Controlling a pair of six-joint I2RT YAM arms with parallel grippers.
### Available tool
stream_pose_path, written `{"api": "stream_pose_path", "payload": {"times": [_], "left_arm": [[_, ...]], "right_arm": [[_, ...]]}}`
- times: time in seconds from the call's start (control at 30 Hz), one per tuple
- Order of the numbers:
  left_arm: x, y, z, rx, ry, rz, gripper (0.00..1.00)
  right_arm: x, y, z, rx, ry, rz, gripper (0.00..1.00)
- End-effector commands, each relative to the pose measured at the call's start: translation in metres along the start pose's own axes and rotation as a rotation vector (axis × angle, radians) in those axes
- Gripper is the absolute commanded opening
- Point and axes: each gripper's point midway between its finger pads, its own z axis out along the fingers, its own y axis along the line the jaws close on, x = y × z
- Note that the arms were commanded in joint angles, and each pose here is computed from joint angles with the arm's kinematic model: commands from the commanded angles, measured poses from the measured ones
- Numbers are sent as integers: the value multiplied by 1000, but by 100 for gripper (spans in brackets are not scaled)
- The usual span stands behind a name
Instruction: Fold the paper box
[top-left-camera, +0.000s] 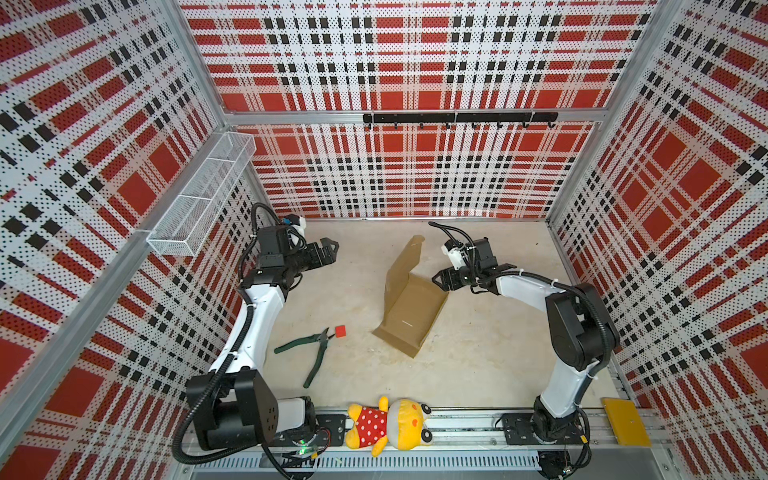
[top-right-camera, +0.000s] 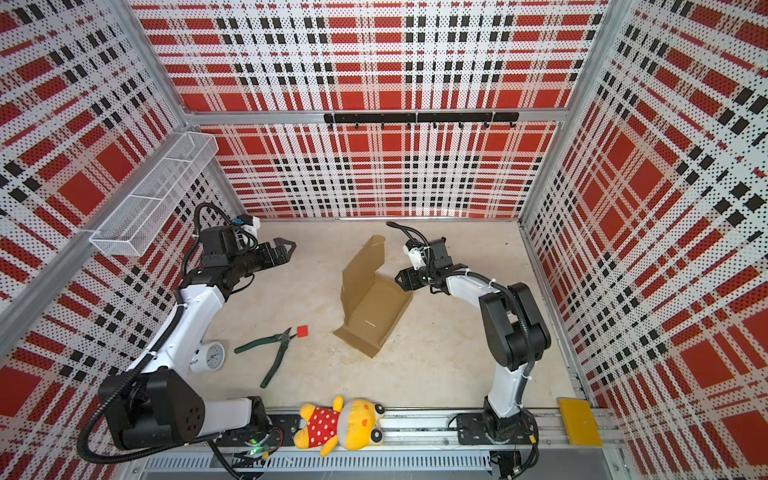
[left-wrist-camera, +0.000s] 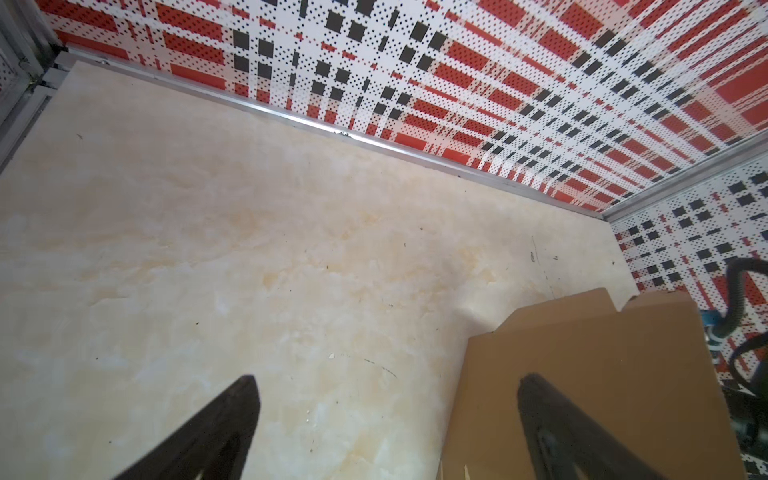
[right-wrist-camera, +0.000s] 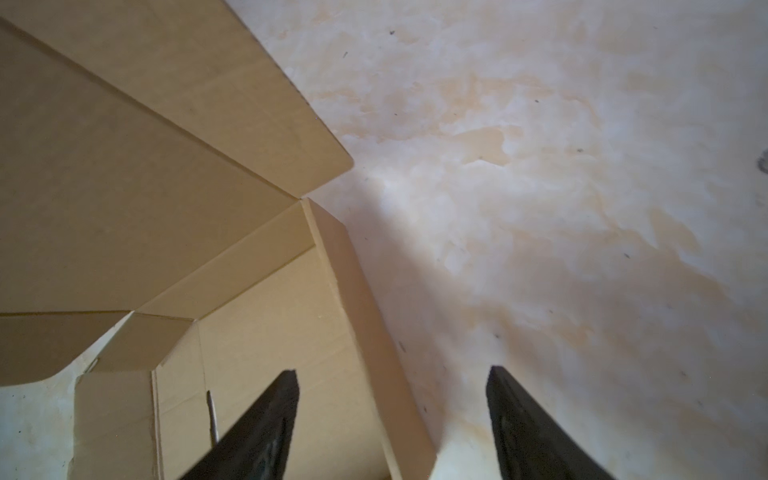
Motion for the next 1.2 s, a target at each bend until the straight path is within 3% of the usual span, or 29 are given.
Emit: {"api": "stream_pose_path", "payload": {"times": [0.0,0.33,0.7,0.8,1.0,1.17], "left_arm": [[-18,-8,-9,26,-66,5,99],[-19,6,-7,-43,-69,32,100],[-23,11,-13,-96,-91,125,99],[-21,8,-10,-150,-77,248,100],[3,-38,4,-237,10,694,99],[18,-56,8,-225,25,816,99]], "right_arm": [[-13,10,14,-44,-35,-89,70],[6,15,44,-56,30,-117,56],[19,10,44,-36,34,-90,36],[20,8,42,-16,29,-99,31],[20,6,35,8,28,-66,18],[26,2,29,43,16,-26,12]]}}
